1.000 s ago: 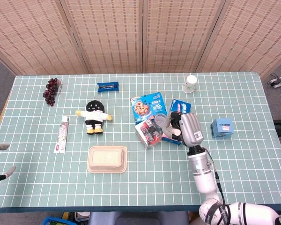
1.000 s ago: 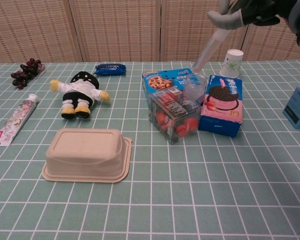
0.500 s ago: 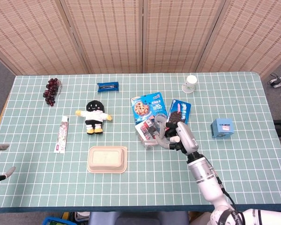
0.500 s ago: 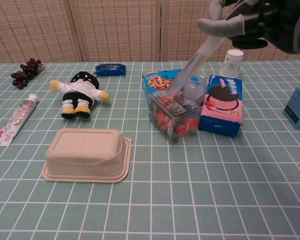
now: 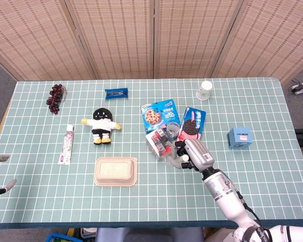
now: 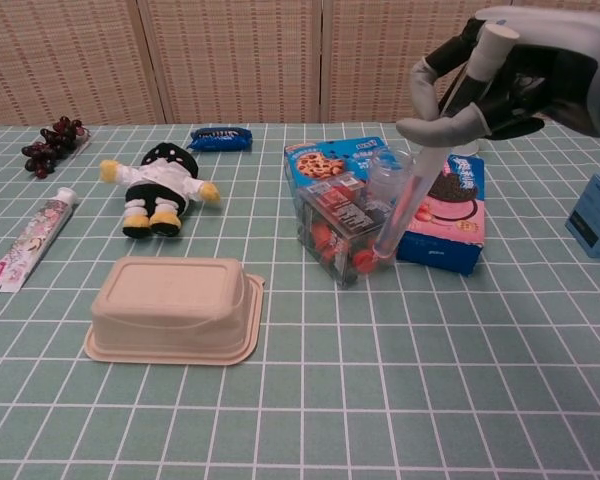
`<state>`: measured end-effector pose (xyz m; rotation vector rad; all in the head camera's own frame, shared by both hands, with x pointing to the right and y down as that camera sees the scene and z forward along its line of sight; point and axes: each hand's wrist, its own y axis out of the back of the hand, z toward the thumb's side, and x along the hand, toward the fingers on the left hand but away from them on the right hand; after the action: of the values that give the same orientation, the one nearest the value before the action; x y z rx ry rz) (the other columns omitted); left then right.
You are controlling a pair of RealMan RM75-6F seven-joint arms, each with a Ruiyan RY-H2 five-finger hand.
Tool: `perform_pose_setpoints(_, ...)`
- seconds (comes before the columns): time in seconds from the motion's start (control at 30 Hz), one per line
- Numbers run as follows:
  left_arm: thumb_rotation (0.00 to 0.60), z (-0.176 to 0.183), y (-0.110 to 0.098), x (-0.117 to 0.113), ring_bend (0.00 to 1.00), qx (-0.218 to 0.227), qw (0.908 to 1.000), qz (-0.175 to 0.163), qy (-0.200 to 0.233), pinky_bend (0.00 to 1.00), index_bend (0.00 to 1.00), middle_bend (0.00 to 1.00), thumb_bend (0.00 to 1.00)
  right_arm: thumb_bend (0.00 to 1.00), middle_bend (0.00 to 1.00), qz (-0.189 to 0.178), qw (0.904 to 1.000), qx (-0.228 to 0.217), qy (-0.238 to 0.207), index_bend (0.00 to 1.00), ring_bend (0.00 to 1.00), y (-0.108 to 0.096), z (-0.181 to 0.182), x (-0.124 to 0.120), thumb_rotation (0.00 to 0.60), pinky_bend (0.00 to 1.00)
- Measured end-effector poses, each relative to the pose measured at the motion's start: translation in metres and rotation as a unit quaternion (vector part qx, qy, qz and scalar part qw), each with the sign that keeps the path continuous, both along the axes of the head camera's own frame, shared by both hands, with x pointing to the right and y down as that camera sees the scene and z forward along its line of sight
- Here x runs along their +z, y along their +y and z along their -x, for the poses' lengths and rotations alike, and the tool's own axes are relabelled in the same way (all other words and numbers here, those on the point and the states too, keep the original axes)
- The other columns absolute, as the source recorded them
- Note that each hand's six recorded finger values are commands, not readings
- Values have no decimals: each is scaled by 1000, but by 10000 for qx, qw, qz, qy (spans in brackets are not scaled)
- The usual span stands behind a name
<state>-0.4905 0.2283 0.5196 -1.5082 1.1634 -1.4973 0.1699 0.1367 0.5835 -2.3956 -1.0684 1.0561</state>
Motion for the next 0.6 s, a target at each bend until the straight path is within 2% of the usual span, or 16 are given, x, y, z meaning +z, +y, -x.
perform_pose_setpoints(0.13, 600, 0, 0, 0, 297, 5, 10000, 0, 1, 450, 365, 354, 137, 510, 1000, -197, 9987, -232, 411, 817, 1000, 4, 1, -4, 600, 1000)
perform_pose_setpoints(0.23, 600, 0, 0, 0, 297, 5, 10000, -2, -1, 450, 364, 354, 138, 510, 1000, -188, 9990, -166, 370, 818, 1000, 4, 2, -6, 600, 1000)
perform_pose_setpoints(0.4, 600, 0, 0, -1, 297, 2, 10000, -5, 6, 450, 364, 354, 137, 509, 1000, 212, 9989, 270, -314, 825, 1000, 5, 5, -7, 600, 1000)
perform_pose_setpoints(0.5, 600, 0, 0, 0, 297, 3, 10000, -1, 3, 450, 365, 354, 137, 510, 1000, 502, 9937, 565, -825, 825, 1000, 5, 5, -8, 600, 1000)
perform_pose_setpoints(0.6, 600, 0, 0, 0, 297, 9, 10000, 3, 2, 450, 365, 354, 137, 510, 1000, 641, 9888, 731, -1133, 825, 1000, 4, 4, -8, 600, 1000)
